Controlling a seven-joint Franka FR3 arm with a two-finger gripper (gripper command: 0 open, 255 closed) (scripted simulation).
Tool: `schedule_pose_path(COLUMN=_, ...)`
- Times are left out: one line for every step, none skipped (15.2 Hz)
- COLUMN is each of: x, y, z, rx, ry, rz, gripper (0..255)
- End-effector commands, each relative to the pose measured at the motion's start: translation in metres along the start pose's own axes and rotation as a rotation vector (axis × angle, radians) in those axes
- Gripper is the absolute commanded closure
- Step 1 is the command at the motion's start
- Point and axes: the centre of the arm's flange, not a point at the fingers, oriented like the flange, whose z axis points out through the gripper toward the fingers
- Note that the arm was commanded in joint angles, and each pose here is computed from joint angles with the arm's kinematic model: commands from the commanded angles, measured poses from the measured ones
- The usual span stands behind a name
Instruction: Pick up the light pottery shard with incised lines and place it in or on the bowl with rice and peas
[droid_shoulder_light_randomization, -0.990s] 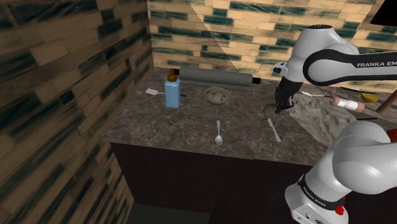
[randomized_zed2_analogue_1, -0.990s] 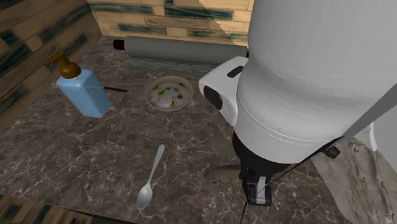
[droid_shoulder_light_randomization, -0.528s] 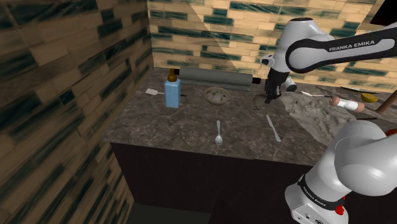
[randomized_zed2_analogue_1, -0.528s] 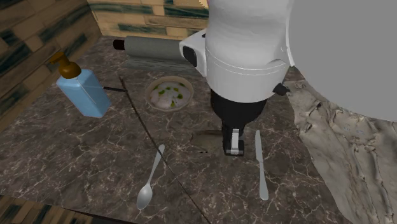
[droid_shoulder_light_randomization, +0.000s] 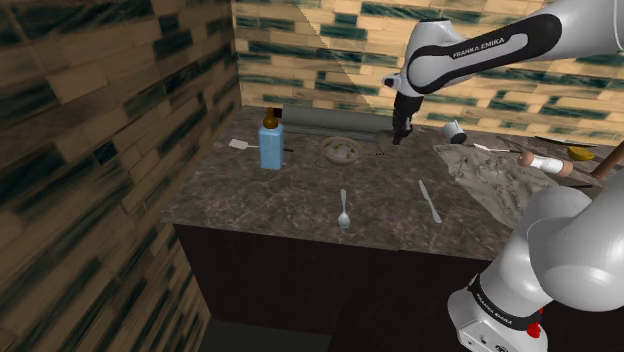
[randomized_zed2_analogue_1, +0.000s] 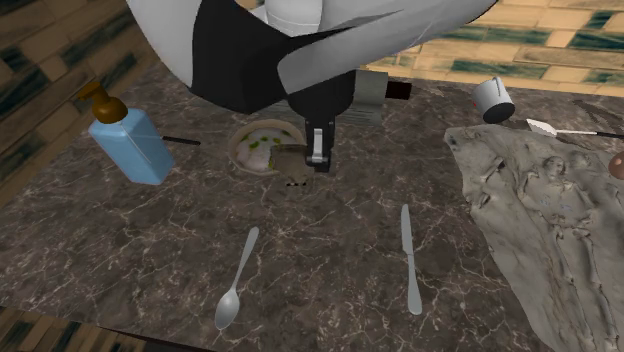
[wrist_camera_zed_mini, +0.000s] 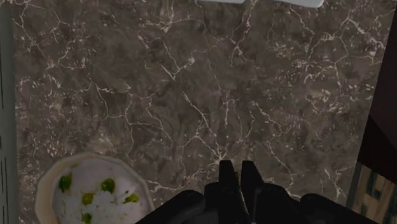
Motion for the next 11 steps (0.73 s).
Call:
schedule_pose_path(x=0.01, y=0.024, z=0.0, rx=-0.001, ry=0.0, rz=0.0, gripper=255)
schedule_pose_path(x=0.016, y=0.036, z=0.0, rx=-0.001, ry=0.0, rz=0.0, gripper=255)
schedule_pose_path(x=0.022, y=0.047, z=0.0, rx=-0.001, ry=0.0, rz=0.0, gripper=255)
schedule_pose_path(x=0.029, y=0.059, z=0.0, rx=-0.001, ry=0.0, rz=0.0, gripper=255)
schedule_pose_path(x=0.035, y=0.07, z=0.0, rx=-0.001, ry=0.0, rz=0.0, gripper=255)
schedule_pose_path(x=0.041, y=0.082, z=0.0, rx=-0.001, ry=0.0, rz=0.0, gripper=255)
schedule_pose_path(x=0.048, y=0.093, z=0.0, rx=-0.001, ry=0.0, rz=0.0, gripper=255)
schedule_pose_path(x=0.054, y=0.105, z=0.0, rx=-0.001, ry=0.0, rz=0.0, gripper=255)
schedule_pose_path(x=0.06, y=0.117, z=-0.001, rx=-0.001, ry=0.0, rz=0.0, gripper=255)
schedule_pose_path(x=0.067, y=0.128, z=-0.001, rx=-0.001, ry=0.0, rz=0.0, gripper=255)
schedule_pose_path(x=0.073, y=0.14, z=-0.001, rx=-0.001, ry=0.0, rz=0.0, gripper=255)
